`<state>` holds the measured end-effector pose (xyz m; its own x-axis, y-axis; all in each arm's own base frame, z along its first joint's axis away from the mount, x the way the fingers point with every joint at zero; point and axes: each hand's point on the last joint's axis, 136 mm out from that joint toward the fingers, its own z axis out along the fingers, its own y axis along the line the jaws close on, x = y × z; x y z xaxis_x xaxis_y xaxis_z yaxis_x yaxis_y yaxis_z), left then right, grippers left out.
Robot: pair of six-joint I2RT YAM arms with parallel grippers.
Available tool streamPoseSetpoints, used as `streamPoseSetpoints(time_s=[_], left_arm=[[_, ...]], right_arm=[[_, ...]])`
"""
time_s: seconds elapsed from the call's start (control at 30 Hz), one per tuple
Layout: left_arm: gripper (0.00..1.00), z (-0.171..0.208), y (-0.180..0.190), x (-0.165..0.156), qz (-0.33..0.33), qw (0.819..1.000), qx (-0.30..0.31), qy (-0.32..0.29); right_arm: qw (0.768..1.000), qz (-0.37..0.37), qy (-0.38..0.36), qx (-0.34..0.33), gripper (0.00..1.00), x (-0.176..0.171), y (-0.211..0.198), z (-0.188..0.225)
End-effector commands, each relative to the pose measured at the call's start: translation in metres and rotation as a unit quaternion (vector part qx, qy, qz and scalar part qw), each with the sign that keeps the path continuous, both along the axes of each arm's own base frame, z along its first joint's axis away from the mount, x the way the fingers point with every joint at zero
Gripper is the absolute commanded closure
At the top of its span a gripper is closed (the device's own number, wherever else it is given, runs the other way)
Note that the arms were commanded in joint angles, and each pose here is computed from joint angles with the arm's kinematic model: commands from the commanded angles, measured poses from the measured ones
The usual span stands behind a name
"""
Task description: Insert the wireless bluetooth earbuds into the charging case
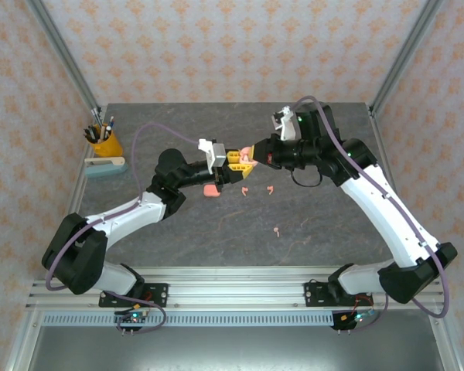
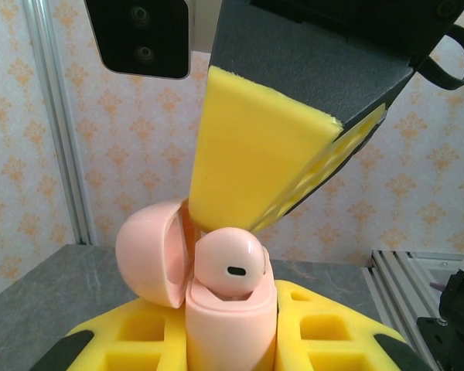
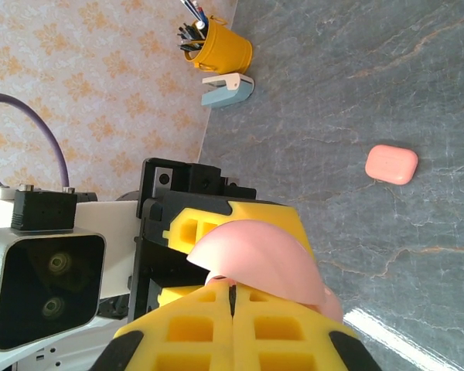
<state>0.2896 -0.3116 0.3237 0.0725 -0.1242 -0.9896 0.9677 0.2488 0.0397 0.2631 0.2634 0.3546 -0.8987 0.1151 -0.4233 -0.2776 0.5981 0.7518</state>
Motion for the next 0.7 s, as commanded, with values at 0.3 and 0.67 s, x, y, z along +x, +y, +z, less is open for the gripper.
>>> streamPoseSetpoints(time_s=[0.3, 0.67], left_arm=[[1.0, 0.018, 0.0, -0.002, -0.003, 0.999, -0.01, -0.035], [1.0, 0.017, 0.001, 0.0, 0.004, 0.999, -0.01, -0.035]], right_arm=[[0.997, 0.034, 0.001, -0.075, 1.0, 0.0, -0.003, -0.02], [0.993, 0.001, -0.033, -0.113, 1.0, -0.004, -0.027, -0.004]])
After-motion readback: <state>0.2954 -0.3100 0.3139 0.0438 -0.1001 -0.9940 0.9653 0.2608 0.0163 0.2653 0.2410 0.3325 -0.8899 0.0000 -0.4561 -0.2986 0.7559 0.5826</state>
